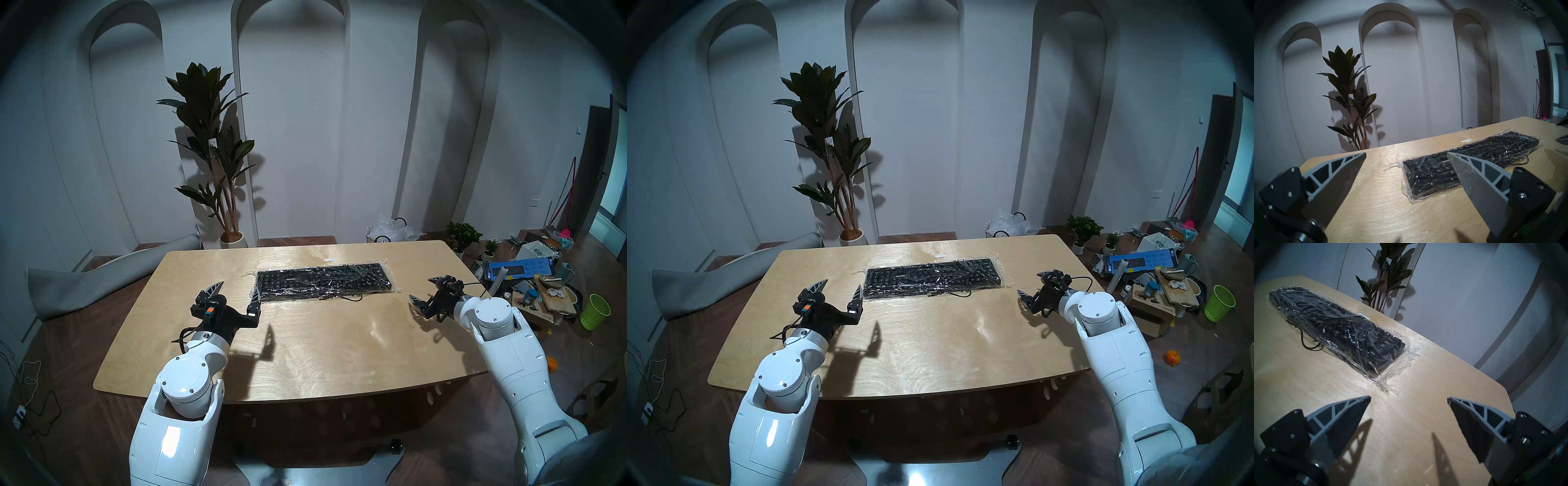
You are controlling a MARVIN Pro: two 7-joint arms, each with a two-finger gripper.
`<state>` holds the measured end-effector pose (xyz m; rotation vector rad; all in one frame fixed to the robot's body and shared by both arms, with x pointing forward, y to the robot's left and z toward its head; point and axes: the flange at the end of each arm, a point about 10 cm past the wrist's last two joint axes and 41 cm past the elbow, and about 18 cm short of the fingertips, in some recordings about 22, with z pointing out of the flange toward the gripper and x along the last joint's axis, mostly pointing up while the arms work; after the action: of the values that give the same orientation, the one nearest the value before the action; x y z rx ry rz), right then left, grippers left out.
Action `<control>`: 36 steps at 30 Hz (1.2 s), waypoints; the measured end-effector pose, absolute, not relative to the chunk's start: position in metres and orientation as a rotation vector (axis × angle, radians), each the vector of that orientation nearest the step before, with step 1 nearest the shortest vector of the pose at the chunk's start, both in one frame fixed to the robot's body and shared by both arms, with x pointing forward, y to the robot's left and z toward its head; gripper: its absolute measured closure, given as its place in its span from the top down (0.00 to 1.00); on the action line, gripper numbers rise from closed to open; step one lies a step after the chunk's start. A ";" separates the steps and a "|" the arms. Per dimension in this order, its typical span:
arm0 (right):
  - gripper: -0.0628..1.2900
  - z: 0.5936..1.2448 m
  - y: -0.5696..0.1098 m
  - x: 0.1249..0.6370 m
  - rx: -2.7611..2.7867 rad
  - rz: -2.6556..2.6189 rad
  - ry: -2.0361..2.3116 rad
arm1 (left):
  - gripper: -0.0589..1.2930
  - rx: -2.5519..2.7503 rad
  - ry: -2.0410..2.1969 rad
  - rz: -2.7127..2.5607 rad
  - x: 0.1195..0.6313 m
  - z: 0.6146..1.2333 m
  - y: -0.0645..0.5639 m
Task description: Unwrap the new keyboard and set the wrapping aside
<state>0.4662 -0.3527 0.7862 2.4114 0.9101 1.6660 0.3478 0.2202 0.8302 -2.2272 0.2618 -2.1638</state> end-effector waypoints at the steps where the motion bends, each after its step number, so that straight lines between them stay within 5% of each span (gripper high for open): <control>1: 0.95 0.784 -0.351 0.468 2.415 1.661 0.910 | 0.97 -2.227 0.262 -2.165 0.348 0.830 0.220; 36: 0.92 0.753 -0.344 0.521 2.484 1.609 1.092 | 0.97 -2.140 0.169 -2.141 0.360 0.845 0.231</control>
<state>0.5207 -0.3437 0.7531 2.4839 1.0923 1.6086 0.3602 0.2308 0.8446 -2.1397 0.1693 -2.1407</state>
